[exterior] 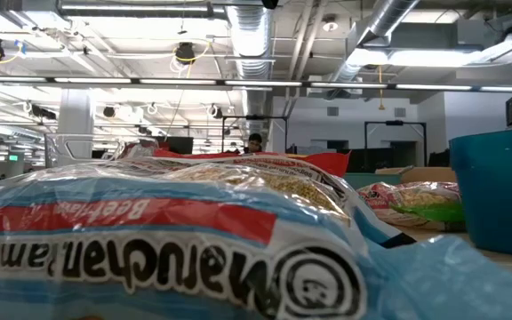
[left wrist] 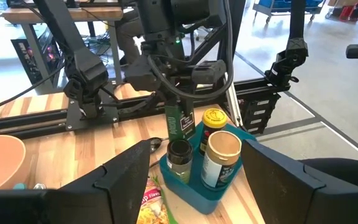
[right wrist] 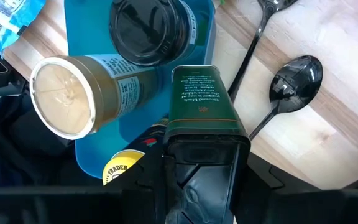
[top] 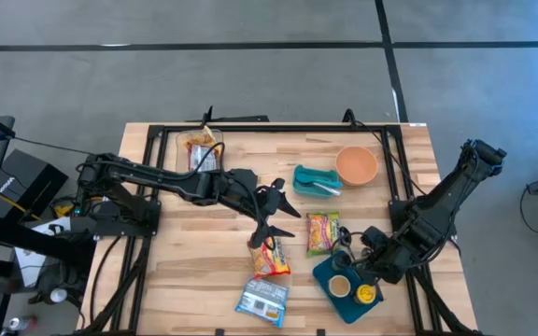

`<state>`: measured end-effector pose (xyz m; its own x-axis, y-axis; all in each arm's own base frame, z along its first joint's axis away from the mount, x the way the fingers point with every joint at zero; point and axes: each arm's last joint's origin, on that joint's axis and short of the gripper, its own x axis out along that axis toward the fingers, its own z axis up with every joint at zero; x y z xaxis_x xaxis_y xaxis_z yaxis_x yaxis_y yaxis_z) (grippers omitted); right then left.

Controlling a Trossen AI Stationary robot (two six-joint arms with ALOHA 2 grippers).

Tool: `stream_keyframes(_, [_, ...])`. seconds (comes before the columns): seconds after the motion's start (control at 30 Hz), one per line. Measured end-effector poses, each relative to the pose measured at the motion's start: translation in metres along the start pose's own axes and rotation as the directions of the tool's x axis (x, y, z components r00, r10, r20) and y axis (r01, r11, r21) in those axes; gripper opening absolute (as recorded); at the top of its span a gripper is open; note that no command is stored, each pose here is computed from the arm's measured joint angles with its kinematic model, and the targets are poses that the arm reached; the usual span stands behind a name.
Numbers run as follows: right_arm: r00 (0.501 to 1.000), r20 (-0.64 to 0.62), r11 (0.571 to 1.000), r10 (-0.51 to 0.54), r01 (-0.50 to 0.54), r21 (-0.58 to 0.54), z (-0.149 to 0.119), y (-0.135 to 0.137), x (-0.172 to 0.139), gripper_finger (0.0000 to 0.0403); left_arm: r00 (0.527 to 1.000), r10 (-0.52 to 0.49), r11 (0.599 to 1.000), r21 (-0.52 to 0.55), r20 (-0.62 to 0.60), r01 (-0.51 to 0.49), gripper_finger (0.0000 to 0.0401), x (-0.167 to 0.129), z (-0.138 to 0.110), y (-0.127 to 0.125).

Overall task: Pick & Place Food Item
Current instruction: Put the green seasoning can into the blue bin

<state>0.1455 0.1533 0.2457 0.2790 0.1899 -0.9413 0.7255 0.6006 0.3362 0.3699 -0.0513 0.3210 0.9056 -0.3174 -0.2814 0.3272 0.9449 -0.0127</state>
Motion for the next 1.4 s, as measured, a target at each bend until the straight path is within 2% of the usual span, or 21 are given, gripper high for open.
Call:
stream_keyframes(0.23, [1.000,0.005,1.000,0.012,-0.011,-0.005,0.000,0.002,-0.002,0.0118,1.000,0.000,1.000,0.000,0.000,0.000,0.0246,0.000,0.000,0.000])
stream_keyframes(0.47, [0.996,0.052,0.997,0.069,-0.067,-0.036,0.002,0.012,-0.014,0.0118,1.000,0.006,1.000,0.000,0.000,-0.006,0.0246,0.000,0.000,0.000])
stream_keyframes(1.0, [0.998,0.027,0.998,0.056,-0.056,-0.001,0.009,0.013,-0.011,0.0118,1.000,0.005,1.000,0.000,0.000,-0.005,0.0246,0.000,0.000,0.000])
stream_keyframes(1.4, [0.999,-0.030,1.000,-0.015,0.015,-0.004,0.006,0.019,0.008,0.0118,1.000,0.004,1.000,0.005,0.000,-0.004,0.0246,0.000,0.000,0.000])
